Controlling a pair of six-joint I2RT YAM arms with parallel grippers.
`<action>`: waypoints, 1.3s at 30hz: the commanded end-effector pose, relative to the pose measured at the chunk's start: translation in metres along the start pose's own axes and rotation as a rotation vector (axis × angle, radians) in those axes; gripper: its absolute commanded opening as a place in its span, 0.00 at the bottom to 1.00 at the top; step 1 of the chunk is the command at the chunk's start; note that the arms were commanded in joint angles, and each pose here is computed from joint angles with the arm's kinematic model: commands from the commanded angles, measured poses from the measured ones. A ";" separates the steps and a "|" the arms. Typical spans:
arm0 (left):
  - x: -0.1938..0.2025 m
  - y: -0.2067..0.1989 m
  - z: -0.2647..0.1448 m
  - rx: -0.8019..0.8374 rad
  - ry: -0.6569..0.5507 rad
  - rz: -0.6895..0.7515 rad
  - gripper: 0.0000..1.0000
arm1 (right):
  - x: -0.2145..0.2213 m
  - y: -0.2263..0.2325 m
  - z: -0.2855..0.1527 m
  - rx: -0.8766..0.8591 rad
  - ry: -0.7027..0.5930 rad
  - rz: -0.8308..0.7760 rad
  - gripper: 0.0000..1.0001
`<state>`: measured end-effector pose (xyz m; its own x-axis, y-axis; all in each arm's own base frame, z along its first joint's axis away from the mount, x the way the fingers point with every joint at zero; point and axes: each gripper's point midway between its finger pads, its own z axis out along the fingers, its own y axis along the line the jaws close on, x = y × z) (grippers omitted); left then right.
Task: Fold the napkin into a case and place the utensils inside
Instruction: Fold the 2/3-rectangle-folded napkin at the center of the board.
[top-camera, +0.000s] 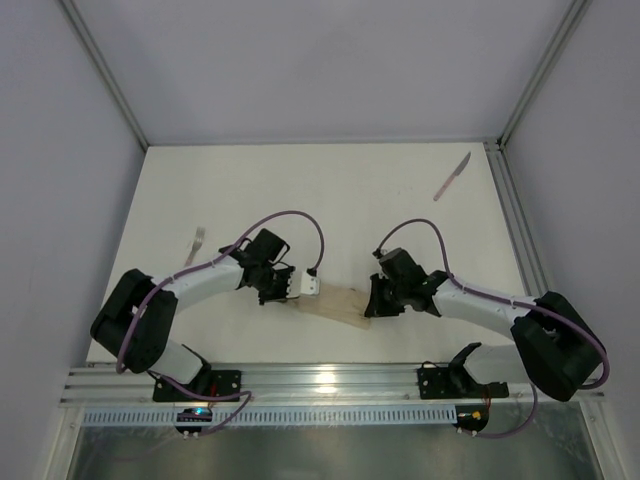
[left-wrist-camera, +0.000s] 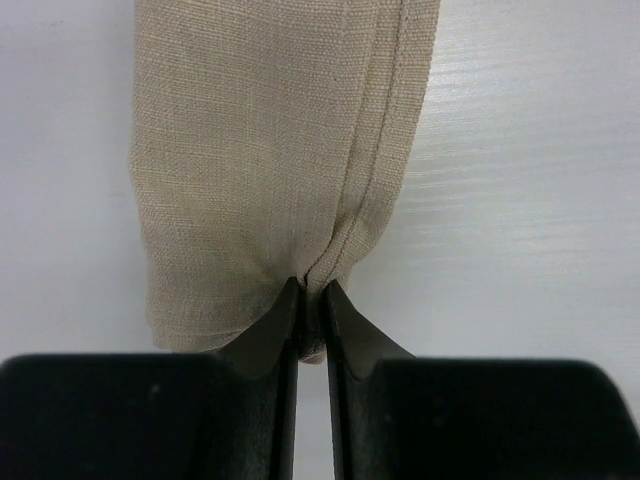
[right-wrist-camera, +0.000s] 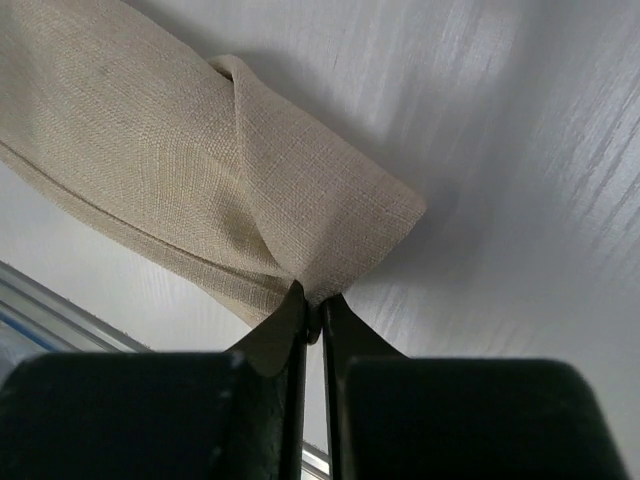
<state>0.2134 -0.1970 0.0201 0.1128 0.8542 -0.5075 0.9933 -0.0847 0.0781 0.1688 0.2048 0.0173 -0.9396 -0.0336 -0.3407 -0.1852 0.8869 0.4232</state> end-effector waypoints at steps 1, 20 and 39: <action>0.003 -0.013 -0.003 0.028 0.020 -0.064 0.10 | -0.022 -0.001 0.010 0.007 -0.065 -0.041 0.04; -0.011 0.062 0.004 -0.186 0.024 -0.195 0.07 | -0.193 -0.058 0.013 0.216 -0.178 -0.308 0.20; -0.012 0.055 0.008 -0.157 0.011 -0.242 0.09 | -0.199 0.056 -0.029 -0.013 -0.364 -0.459 0.24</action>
<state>0.2731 -0.2165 0.0211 -0.1015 0.8507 -0.5158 0.9740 0.1906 0.1226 0.3131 0.2269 0.1066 -0.6696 -0.3300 -0.6654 -0.5384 0.8328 0.1288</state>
